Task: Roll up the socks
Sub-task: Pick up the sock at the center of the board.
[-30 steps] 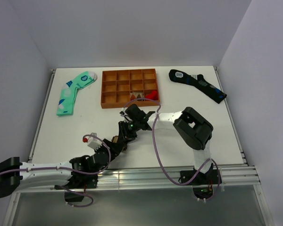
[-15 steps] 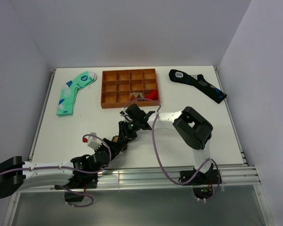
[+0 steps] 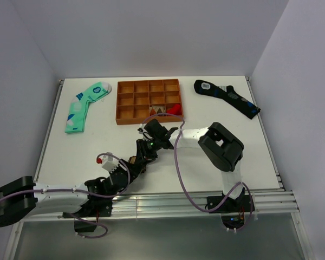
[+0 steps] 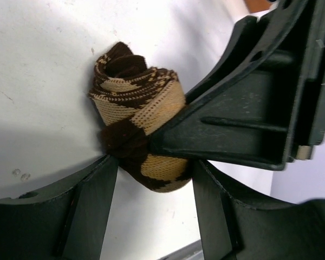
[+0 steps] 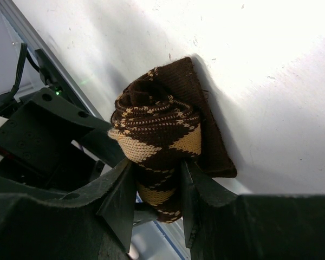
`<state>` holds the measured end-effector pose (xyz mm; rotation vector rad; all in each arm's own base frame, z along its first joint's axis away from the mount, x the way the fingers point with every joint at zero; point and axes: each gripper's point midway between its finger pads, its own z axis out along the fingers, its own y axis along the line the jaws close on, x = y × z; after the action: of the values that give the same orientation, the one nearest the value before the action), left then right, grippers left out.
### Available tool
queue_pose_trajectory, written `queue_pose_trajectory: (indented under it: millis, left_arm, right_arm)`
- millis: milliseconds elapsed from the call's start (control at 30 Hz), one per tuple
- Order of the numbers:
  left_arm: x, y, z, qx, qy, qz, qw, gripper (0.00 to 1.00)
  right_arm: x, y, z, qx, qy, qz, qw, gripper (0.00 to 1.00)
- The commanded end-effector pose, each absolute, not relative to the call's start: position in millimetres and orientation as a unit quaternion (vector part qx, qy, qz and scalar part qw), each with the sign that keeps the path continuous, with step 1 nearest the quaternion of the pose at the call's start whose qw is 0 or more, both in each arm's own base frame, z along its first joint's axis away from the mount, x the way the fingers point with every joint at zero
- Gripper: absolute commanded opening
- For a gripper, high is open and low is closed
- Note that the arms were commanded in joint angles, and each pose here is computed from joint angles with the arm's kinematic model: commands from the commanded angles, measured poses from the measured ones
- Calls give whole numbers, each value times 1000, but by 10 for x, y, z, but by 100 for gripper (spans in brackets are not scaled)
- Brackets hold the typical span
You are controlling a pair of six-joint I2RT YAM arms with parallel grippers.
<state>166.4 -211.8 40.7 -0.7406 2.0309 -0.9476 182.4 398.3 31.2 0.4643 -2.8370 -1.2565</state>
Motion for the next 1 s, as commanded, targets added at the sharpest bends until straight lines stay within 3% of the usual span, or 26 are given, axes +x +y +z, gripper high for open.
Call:
queue_pose_trajectory:
  millis: [0, 967]
  left_arm:
    - [1633, -1764, -46, -277, 825, -294, 395, 63]
    - [1753, -1390, -103, -302, 809, -252, 438, 66]
  right_arm:
    - [1496, 3385, -483, 121, -956, -257, 72, 26]
    - [1286, 3660, -32, 121, -894, -401, 159, 25]
